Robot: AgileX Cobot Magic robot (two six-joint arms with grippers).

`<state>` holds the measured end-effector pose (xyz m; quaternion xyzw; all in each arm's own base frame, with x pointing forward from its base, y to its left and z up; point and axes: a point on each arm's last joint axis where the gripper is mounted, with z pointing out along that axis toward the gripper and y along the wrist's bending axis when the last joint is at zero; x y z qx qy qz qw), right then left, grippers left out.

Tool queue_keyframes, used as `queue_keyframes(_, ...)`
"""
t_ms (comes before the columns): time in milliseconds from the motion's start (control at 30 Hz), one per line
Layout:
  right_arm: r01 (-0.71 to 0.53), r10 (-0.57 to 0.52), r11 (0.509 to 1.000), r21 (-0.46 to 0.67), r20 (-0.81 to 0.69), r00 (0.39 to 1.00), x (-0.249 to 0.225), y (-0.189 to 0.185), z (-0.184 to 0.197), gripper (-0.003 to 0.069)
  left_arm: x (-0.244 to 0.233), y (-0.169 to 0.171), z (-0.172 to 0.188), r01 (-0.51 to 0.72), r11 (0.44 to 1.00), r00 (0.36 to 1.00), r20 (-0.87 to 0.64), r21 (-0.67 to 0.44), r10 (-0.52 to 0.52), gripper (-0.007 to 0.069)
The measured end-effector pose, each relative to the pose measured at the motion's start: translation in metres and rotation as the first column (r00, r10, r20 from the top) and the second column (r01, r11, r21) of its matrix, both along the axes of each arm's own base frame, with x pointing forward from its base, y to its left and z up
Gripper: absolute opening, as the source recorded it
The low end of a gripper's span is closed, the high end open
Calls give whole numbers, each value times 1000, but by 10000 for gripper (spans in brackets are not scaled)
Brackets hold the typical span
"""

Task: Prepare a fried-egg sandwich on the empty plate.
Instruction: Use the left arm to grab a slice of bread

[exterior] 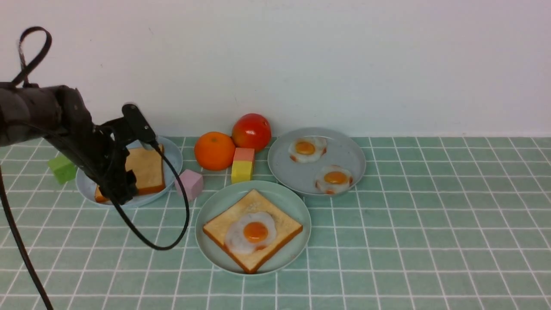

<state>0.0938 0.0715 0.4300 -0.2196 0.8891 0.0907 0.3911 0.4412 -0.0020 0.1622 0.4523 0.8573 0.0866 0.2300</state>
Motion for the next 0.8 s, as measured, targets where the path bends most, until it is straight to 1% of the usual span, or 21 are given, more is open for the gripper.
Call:
queue_keyframes(167,-5,5,1000,6,-7,1000,-1,1,0,3,3,1,-6,7,1000,1000,0,14,-7,360)
queue_keyframes(300,-5,5,1000,8,-9,1000,-1,1,0,6,5,1,-8,11,1000,1000,-3,21,-11,311)
queue_keyframes(367,-6,6,1000,11,-13,1000,-1,1,0,8,4,1,-8,13,1000,1000,-13,20,-12,258)
queue_keyframes(467,-11,11,1000,17,-20,1000,-2,2,-1,11,3,1,-7,15,1000,1000,-23,19,-15,152)
queue_keyframes(533,-14,15,1000,22,-25,1000,-2,2,-1,11,0,0,-1,18,1000,999,-33,18,-17,44)
queue_keyframes(567,-14,15,1000,22,-25,1000,-2,2,-1,12,0,0,0,17,1000,999,-34,17,-16,44)
queue_keyframes(600,-14,15,1000,22,-25,1000,-2,2,-1,13,-3,0,5,10,1000,999,-44,14,-9,11)
queue_keyframes(633,-14,15,1000,22,-25,1000,-2,2,-1,13,-6,0,11,-1,1000,999,-49,10,1,2)
queue_keyframes(733,-24,24,1000,13,-20,1000,-2,2,-1,14,-14,-6,42,-56,998,998,-5,-22,56,0)
queue_keyframes(800,-31,31,999,5,-16,999,-2,2,-1,14,-23,-21,73,-109,991,993,44,-81,113,0)
